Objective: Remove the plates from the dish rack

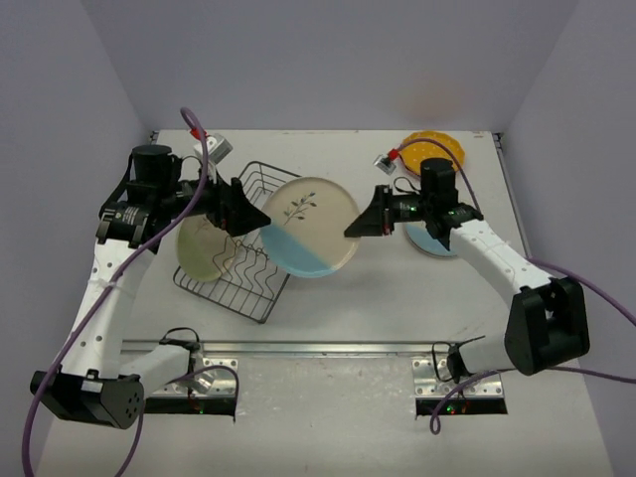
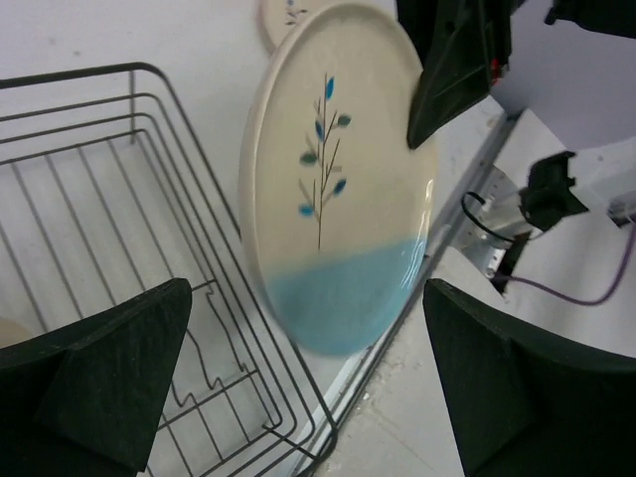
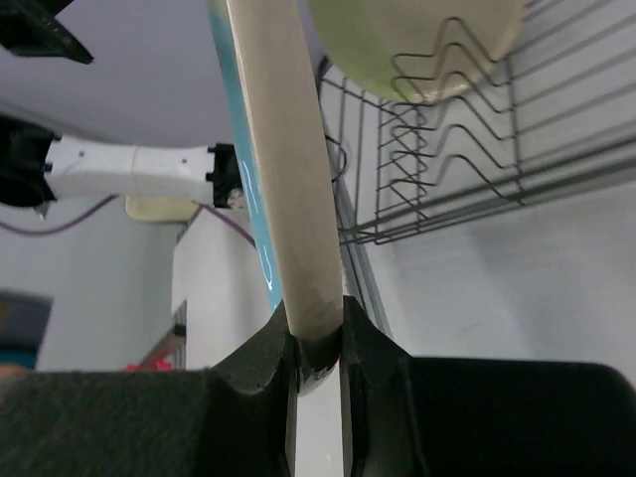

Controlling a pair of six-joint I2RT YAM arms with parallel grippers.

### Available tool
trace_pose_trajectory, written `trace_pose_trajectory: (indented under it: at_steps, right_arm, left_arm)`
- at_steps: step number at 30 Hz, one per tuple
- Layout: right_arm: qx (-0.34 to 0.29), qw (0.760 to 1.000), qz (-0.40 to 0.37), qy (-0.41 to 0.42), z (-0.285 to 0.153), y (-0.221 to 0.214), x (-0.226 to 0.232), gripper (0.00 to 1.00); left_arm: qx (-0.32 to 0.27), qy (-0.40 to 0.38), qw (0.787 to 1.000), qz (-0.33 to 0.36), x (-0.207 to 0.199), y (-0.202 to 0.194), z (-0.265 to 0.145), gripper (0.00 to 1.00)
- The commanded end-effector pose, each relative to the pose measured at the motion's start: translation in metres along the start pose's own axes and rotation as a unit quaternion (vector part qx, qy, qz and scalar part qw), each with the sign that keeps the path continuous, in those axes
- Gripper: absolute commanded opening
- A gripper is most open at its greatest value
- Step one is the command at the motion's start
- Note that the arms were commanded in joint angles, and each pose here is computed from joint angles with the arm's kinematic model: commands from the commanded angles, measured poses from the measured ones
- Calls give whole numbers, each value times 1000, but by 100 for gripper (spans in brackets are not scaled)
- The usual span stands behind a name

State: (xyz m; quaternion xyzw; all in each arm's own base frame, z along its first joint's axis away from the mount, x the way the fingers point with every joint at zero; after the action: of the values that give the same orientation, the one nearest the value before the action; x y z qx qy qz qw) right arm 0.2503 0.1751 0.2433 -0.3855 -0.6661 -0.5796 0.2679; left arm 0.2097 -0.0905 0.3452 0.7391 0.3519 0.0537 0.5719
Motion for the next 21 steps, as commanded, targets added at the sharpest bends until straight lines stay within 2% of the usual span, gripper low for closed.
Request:
trace_pose_trajectory:
  at_steps: [1,6,13,21]
  right_arm:
    - [-86,996,8,-3,-70,11,-3,0]
    - [-159,984,42,-67,-135,-7,-36,0]
    - [-235,950,113,-175,-214,-22,-90,0]
    - [-253,917,166,-260,-258,-28,-134,0]
  left_arm:
    - [-49,111,992,36,9,19,-11,100]
    - [-54,127,990,41,13,19,-11,100]
    - [-56,131,989,42,17,15,-8,100]
    - [-52,136,988,45,18,10,-8,100]
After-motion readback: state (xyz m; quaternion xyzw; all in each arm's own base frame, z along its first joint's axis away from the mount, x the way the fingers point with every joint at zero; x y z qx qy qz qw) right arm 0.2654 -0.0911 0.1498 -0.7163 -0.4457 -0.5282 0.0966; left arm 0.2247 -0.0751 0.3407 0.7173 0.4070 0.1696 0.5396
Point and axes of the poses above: each gripper's point midway between its finger pads, its own z axis out along the fingers, its own x axis along the line the jaws close on, y = z × x, the point moved 8 cm from there along -z, back along the fingers, and after that the axes turned 5 degrees about z, right-handed, at the moved point
